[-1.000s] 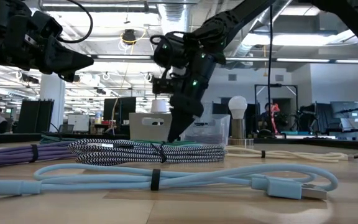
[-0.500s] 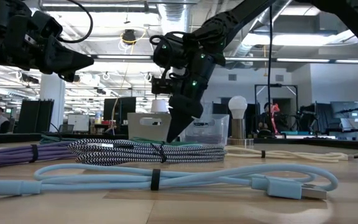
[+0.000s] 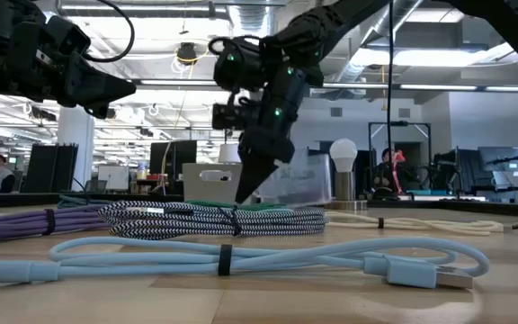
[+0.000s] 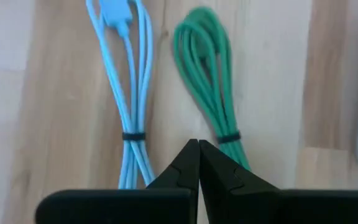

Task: Pick & Place USB Port
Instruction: Put the green charger cable into the white bin

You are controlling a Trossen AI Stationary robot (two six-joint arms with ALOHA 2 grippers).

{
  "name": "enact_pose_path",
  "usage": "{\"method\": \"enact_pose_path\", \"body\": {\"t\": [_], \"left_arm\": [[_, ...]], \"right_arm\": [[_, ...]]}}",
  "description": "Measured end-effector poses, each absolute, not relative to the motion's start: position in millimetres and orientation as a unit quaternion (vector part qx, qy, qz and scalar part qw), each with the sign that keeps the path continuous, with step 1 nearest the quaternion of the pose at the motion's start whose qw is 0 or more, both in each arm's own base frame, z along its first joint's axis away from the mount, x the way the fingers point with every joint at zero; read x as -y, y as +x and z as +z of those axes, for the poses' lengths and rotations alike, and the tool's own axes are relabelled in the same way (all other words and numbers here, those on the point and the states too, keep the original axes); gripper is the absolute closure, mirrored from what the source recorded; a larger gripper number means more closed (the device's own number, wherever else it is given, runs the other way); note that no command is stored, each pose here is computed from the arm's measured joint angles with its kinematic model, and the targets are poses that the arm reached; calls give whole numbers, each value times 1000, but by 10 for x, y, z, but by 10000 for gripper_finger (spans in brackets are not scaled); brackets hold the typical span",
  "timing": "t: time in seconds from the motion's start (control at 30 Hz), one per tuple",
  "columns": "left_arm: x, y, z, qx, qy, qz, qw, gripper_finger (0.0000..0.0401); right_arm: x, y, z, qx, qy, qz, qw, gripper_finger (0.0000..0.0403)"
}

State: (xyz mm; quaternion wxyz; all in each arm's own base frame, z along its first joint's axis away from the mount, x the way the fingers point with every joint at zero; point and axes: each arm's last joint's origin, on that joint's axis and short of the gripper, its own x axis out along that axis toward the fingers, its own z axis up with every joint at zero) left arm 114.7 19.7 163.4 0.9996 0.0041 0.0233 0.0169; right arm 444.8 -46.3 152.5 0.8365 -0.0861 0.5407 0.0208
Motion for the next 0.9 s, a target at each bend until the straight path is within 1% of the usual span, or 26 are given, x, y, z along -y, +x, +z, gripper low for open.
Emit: {"method": "enact_pose_path", "body": {"t": [0.23, 0.5, 0.77, 0.9], "left_arm": [[-197, 1147, 1634, -23, 4, 17, 1000, 374], [-197, 1147, 1634, -23, 4, 17, 1000, 374], [-196, 1147, 1635, -23, 4, 17, 1000, 374], [-197, 1147, 1633, -23, 4, 17, 1000, 374]], "right_arm": [[483, 4481, 1681, -548, -86, 18, 832, 403], [553, 4453, 1686, -560, -79, 9, 825, 403], [581, 4376, 1740, -589, -128, -44, 797, 403], [618, 4371, 1901, -572, -127, -53, 809, 403]]}}
